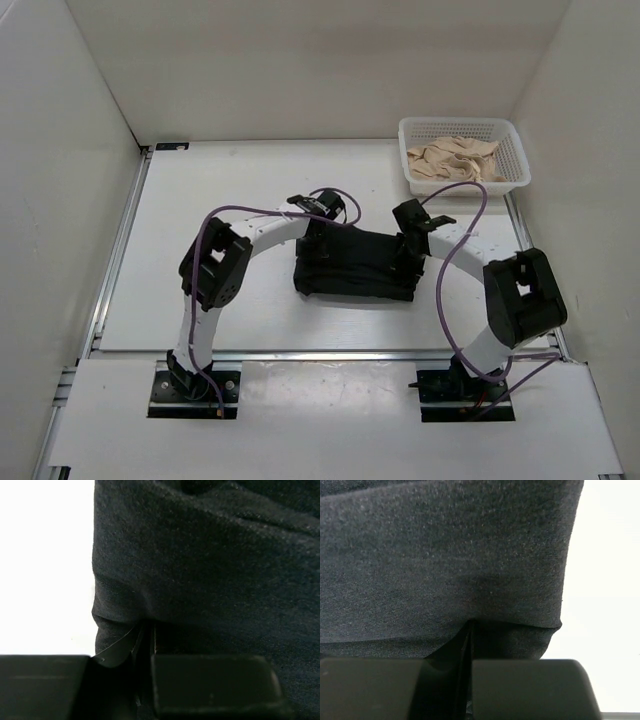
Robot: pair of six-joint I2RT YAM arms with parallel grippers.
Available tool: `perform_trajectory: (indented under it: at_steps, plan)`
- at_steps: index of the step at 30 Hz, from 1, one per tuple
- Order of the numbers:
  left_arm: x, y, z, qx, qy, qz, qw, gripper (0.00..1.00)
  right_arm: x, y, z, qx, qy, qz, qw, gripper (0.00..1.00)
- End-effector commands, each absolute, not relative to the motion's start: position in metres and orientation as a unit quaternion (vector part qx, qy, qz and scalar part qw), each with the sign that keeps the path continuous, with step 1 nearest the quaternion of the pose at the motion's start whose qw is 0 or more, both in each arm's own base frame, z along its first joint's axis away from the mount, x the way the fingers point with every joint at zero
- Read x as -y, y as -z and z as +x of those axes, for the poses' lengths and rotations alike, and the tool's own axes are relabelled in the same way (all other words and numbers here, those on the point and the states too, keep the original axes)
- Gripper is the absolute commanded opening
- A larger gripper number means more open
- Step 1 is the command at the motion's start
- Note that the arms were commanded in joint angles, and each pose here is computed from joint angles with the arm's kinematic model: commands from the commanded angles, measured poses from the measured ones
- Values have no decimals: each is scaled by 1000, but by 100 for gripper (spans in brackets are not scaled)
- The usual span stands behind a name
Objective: Fold and stack the trousers
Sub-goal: Fold the trousers
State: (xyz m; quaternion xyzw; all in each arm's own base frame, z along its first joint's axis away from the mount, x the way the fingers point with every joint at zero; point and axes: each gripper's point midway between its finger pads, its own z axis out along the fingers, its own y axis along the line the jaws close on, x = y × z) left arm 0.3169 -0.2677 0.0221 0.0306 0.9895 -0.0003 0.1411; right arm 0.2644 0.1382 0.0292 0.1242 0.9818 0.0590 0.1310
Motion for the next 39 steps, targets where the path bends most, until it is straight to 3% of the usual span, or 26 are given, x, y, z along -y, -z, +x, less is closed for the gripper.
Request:
perform_trajectory:
  at_steps: [1,9,13,16,17,19,20,23,29,39]
  plan:
    - [246,-21,306,-990,-29,23,139,20,-147,-13,261,-984,-56,119,120,0]
    - [147,-35,339,-984,-59,-84,146,20,-221,-11,272,-990,-92,35,102,0]
    - [124,-89,355,-973,-69,-96,196,33,-244,-58,301,-983,-60,9,175,1]
    - [114,-144,361,-963,-70,-97,240,54,-242,-117,312,-965,-74,16,250,52]
    - [114,-159,362,-961,-64,-92,253,76,-235,-144,310,-958,-79,16,276,82]
    - [114,-203,363,-949,-40,-95,298,100,-219,-180,317,-943,-62,19,326,95]
    - [112,-216,361,-947,-37,-91,307,100,-207,-201,312,-937,-56,21,345,100]
    - [110,-264,354,-931,-3,-97,353,100,-171,-239,305,-918,-25,31,394,100]
    - [93,-321,325,-900,38,-114,419,100,-85,-258,270,-901,43,75,426,100]
    - [64,-329,285,-885,42,-149,439,100,-23,-280,228,-871,96,145,459,100]
